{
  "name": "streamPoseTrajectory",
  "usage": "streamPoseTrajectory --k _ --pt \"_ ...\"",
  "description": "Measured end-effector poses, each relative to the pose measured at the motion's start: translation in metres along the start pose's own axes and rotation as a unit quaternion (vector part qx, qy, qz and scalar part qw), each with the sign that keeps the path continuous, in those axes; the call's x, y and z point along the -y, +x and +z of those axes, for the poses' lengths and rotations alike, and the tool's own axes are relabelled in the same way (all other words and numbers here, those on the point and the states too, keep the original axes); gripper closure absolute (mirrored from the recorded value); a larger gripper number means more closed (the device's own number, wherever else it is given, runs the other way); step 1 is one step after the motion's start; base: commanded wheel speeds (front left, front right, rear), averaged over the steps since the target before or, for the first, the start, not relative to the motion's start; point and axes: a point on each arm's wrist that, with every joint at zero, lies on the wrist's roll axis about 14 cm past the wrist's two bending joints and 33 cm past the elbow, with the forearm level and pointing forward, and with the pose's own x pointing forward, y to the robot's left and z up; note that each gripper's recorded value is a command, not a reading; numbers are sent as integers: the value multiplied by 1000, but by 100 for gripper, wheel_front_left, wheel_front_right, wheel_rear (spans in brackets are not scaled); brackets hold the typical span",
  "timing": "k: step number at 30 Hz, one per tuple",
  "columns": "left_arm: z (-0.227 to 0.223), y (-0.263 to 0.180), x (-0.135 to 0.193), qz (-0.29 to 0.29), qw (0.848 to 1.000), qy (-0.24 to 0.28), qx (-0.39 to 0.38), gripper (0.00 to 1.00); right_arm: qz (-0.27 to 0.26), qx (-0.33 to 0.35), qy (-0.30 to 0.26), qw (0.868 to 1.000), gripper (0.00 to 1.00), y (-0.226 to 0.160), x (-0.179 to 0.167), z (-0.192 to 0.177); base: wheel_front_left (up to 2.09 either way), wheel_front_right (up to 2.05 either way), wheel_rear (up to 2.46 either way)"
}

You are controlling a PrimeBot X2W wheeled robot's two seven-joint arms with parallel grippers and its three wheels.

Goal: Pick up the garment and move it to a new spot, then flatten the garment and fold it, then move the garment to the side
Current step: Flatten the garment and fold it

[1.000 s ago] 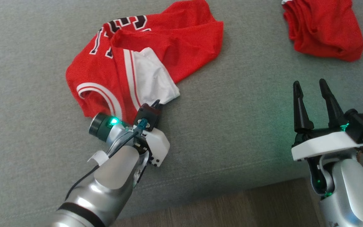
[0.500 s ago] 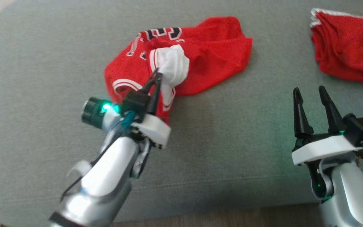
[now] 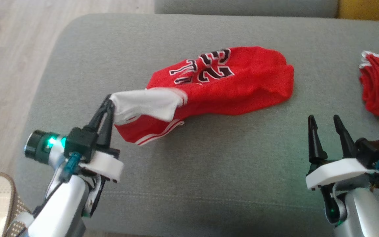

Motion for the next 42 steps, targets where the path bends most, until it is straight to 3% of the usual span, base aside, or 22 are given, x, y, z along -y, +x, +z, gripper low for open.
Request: streamPoseTrajectory --k 5,15,16,17,18,23,27,35,42 --pt "2 -17 20 -49 999 5 1 100 15 -5 4 1000 0 3 -13 -3 0 0 0" --pt "-82 -53 87 -149 980 12 -135 100 9 -21 5 1000 0 -1 -9 -13 0 0 0" --pt "-87 -56 91 -154 977 9 -145 71 7 -22 5 1000 0 -2 -8 -14 0 0 0" --pt "-91 -57 93 -154 976 7 -151 8 5 -23 5 1000 0 -3 -6 -14 0 0 0" --pt "-92 -57 94 -153 976 5 -154 0 2 -23 5 1000 0 -3 -4 -14 0 0 0" --pt "-77 -39 77 -93 986 -34 -133 0 -2 -23 5 1000 0 -4 -2 -14 0 0 0" --pt "-36 -15 46 -18 994 -89 -66 0 -4 -19 5 1000 0 -3 0 -12 0 0 0" --pt "12 -20 0 80 985 -151 17 0 2 -14 6 1000 0 0 -5 -9 0 0 0" --pt "7 -29 -3 98 981 -167 11 0 4 -35 13 999 0 3 -7 -23 0 0 0"
